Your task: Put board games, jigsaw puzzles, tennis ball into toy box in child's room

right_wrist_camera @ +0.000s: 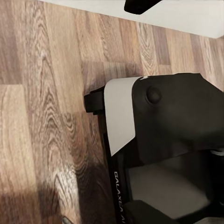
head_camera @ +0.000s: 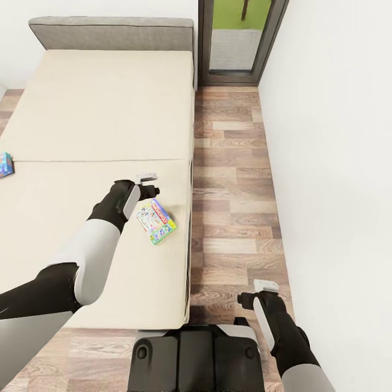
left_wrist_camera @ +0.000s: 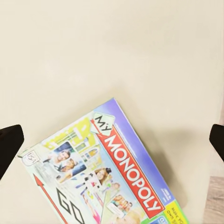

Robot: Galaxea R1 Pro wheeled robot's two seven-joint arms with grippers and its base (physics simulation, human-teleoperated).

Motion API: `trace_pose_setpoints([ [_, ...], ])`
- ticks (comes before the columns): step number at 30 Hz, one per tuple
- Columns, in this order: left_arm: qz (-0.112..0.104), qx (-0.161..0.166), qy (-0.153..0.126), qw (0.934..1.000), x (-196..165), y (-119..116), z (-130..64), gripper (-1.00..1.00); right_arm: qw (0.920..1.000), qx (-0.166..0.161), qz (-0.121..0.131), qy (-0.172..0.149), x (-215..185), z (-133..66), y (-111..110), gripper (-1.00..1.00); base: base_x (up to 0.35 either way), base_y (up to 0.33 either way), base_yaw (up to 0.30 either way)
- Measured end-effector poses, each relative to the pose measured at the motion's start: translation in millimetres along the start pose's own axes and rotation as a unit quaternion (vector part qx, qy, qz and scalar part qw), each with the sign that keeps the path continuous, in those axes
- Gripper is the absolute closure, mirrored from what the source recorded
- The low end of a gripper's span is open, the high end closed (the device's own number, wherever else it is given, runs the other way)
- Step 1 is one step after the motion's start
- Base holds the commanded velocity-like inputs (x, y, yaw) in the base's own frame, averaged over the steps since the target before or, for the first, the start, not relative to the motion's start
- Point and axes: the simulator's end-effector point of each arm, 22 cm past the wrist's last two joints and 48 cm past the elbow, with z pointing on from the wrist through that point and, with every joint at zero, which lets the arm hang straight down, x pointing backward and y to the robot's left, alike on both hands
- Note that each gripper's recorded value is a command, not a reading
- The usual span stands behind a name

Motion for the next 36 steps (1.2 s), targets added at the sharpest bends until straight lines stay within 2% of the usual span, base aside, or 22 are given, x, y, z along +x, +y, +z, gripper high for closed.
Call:
trace_pose_setpoints([
  [10,-0.001,-0.001,0.003,1.0,5,2,7.4,-1.0,1.0,-0.001,0.002,-0.002,-4,-0.4,2,-1.0,0.0,0.0,0.0],
  [16,-0.001,0.0,0.003,1.0,8,0,11.3,-1.0,0.9999,-0.004,0.004,-0.016,-34,-25.6,-3,-1.0,0.0,0.0,0.0],
  [19,-0.002,0.001,0.003,1.0,8,-1,12.7,-1.0,0.9998,-0.003,0.005,-0.02,-41,-31.8,-5,-1.0,0.0,0.0,0.0],
  [36,-0.002,-0.002,0.004,1.0,13,6,24.5,-1.0,0.9999,-0.003,0.003,-0.011,-37,-27.0,-6,-1.0,0.0,0.0,0.0],
])
